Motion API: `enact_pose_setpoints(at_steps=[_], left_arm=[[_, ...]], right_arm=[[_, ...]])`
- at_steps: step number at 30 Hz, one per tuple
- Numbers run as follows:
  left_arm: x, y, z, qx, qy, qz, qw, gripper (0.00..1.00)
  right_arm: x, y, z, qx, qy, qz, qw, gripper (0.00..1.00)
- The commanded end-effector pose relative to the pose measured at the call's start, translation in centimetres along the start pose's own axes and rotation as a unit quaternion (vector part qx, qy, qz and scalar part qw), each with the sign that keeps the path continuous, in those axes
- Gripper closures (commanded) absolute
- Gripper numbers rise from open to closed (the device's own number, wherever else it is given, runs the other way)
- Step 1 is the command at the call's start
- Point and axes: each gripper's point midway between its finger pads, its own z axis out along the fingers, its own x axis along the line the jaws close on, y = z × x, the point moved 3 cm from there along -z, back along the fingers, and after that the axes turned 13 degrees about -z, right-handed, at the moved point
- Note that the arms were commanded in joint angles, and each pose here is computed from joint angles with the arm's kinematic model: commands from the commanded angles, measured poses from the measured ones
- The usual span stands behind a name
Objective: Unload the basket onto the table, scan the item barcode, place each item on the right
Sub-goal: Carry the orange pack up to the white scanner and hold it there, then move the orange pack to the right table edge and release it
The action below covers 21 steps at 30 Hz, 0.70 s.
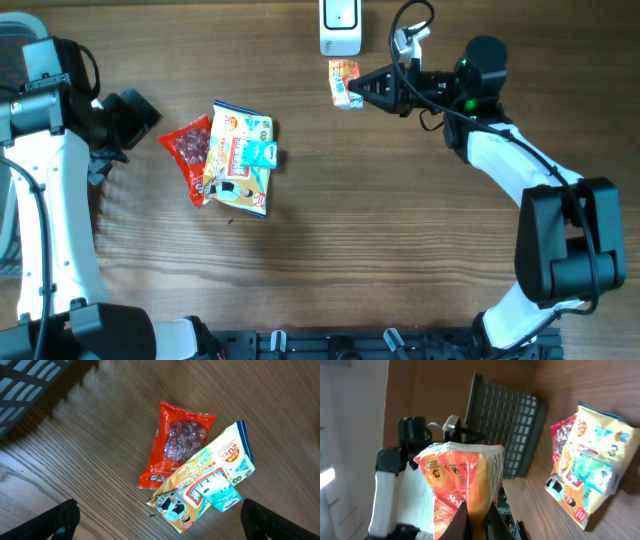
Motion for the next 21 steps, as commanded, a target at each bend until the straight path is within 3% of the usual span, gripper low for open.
enact_pose_setpoints(at_steps=[1, 5, 8, 10, 15, 16, 17, 21], left_arm=[[0.0, 0.0, 0.1, 0.003, -0.002, -0.006, 1.0, 0.0], [0.0, 0.0, 0.1, 0.003, -0.002, -0.006, 1.0, 0.0], [0.0, 0.0, 0.1, 0.003, -0.002, -0.006, 1.0, 0.0], [0.0, 0.0, 0.1, 0.003, -0.002, -0.006, 1.0, 0.0], [0.0, 0.0, 0.1, 0.003, -0.002, -0.006, 1.0, 0.0], [0.0, 0.0, 0.1, 0.003, -0.002, -0.006, 1.0, 0.0], [0.0, 0.0, 0.1, 0.003, -0.002, -0.006, 1.0, 0.0], [0.0, 0.0, 0.1, 0.003, -0.002, -0.006, 1.0, 0.0]], right_arm=[[-1.7, 1.3, -0.3, -0.051, -0.056, -0.059, 0.995, 0.95], [-7.7, 1.9, -2.1, -0.107, -0.229, -0.073, 0.965, 0.95], [-10.8, 2.8, -4.6, -0.103, -0.406, -0.102, 0.902, 0.95], [-11.2, 3.8, -6.0, -0.087, -0.524, -0.136, 0.836, 0.95], [-6.7, 8.0, -4.2, -0.081, -0.711, -0.353, 0.603, 0.95], [-5.8, 8.7, -3.2, -0.081, -0.72, -0.393, 0.566, 0.95], [-5.0, 9.6, -1.0, -0.055, -0.725, -0.476, 0.496, 0.95], [-7.0, 11.0, 2.9, 0.036, -0.722, -0.623, 0.297, 0.95]])
